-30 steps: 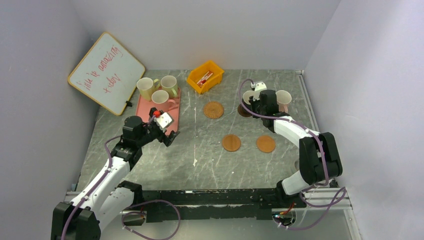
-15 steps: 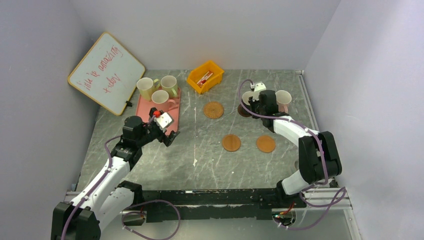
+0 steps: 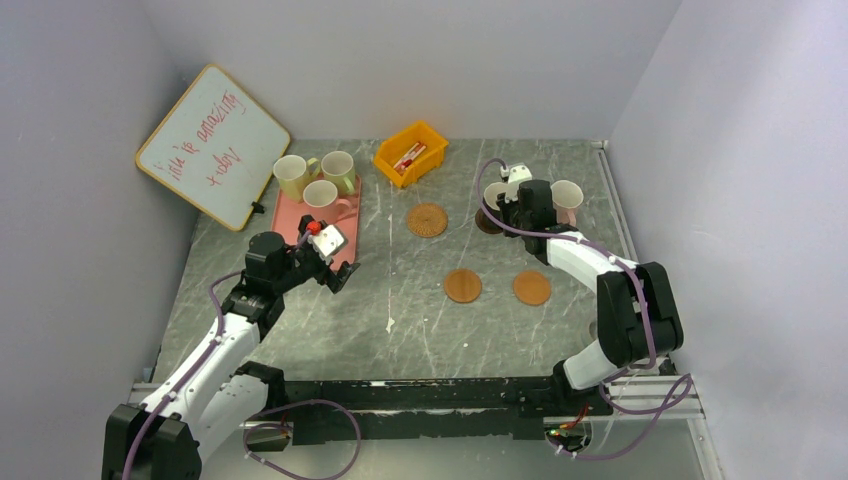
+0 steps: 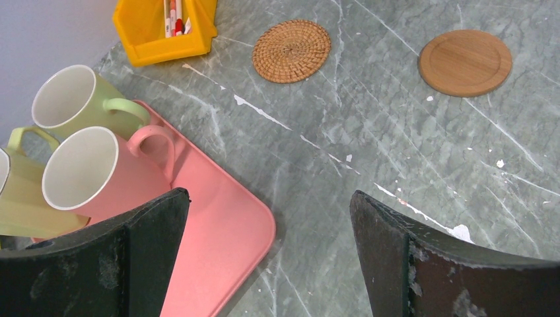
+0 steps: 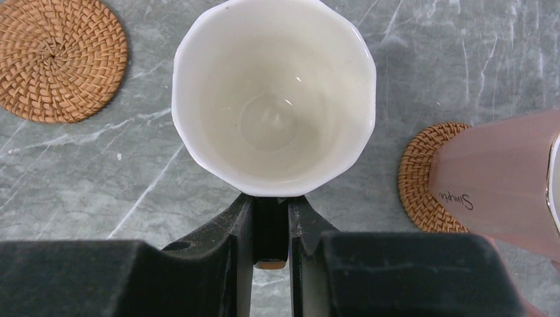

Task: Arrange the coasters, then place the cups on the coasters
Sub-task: Place the cup on the coaster.

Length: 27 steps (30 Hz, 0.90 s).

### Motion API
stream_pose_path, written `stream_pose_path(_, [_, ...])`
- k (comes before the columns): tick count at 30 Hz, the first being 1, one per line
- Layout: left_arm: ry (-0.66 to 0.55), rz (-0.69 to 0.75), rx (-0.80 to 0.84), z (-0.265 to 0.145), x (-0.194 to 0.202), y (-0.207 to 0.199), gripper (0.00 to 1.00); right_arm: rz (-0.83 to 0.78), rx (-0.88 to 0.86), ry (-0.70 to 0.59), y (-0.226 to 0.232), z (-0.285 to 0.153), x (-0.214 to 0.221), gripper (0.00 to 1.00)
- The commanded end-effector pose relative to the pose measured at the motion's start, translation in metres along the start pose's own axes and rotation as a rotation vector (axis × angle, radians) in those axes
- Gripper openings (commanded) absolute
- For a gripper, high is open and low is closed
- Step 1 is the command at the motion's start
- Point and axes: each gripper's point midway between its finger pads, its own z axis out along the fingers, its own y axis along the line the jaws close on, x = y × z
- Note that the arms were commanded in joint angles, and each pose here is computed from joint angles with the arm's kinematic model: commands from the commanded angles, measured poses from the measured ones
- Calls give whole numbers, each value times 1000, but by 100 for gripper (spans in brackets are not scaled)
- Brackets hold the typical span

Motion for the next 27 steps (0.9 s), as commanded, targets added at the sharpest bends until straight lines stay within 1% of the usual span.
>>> stream_pose_path(1, [-26, 19, 22, 1, -5, -2, 96, 4, 12, -137, -6, 1, -49, 1])
stream_pose_path(27, [-25, 20, 30, 1, -5, -3, 96, 9, 25, -140, -8, -1, -51, 16])
